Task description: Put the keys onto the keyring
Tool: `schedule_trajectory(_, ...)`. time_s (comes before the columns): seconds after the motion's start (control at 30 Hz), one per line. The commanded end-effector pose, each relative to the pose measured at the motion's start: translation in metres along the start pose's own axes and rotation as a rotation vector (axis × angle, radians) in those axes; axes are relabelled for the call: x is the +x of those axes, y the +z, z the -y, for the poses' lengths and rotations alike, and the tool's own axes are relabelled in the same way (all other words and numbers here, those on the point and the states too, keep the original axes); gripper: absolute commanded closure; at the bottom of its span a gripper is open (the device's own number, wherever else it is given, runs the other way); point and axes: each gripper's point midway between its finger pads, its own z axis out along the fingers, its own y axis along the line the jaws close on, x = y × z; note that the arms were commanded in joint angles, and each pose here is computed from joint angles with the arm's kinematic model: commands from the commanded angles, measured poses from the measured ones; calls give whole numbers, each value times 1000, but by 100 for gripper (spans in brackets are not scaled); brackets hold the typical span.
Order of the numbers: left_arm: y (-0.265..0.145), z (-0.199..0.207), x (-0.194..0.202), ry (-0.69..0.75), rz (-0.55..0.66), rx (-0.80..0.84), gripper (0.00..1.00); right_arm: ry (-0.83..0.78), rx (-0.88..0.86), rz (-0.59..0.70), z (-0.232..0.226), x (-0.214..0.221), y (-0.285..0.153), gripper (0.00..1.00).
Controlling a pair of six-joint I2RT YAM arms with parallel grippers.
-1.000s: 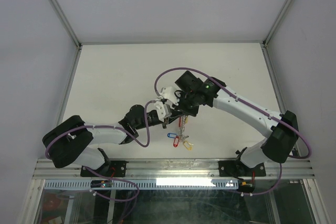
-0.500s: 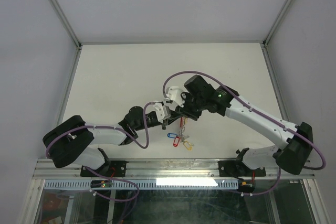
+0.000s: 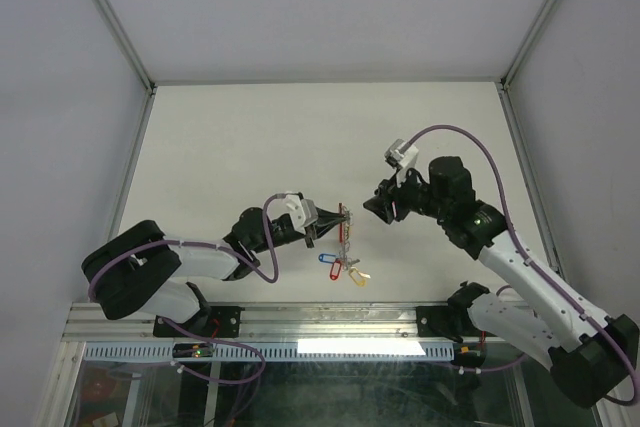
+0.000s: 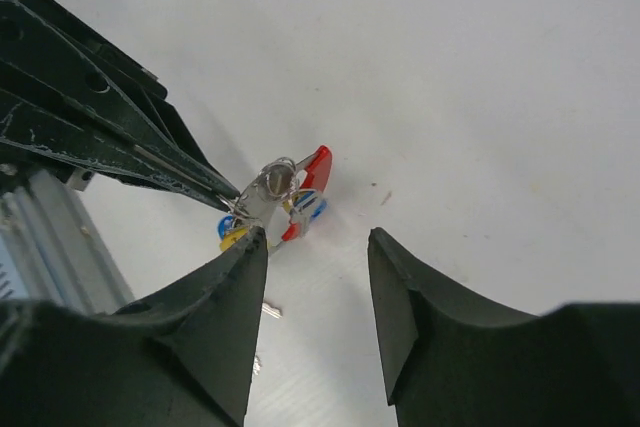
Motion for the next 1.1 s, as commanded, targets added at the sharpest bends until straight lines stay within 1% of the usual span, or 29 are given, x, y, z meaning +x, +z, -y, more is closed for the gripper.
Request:
schedule_trajectory(0.0, 2, -2, -29, -5, 122, -8, 100, 202, -177, 228, -26, -34, -1, 52)
schedule_trajectory(0.13, 0, -3, -31, -10, 133, -17, 100, 328, -227, 249, -29, -20, 4, 52)
schedule_trajectory(0.23, 0, -3, -31, -8, 134, -18, 100, 363, -271, 231, -36, -8, 9, 54)
schedule_trajectory(0.33, 0, -4, -31, -4, 131, -17, 100, 355, -278, 222, -36, 0, 12, 54)
schedule_trajectory(0.43, 0, -3, -31, -3, 126, -15, 100, 314, -282, 235, -36, 10, 16, 55)
schedule_trajectory(0.53, 1, -3, -29, -1, 119, -11, 100, 283, -295, 287, -36, 14, 18, 58)
schedule_trajectory(0.7, 1, -3, -29, 1, 117, -7, 100, 296, -324, 277, -39, 22, 24, 59)
schedule_trajectory(0.9, 2, -2, -27, 3, 109, -2, 100, 316, -351, 290, -40, 20, 29, 59)
schedule_trajectory(1.07, 2, -2, -28, 5, 110, 0, 100, 326, -355, 280, -40, 22, 32, 65)
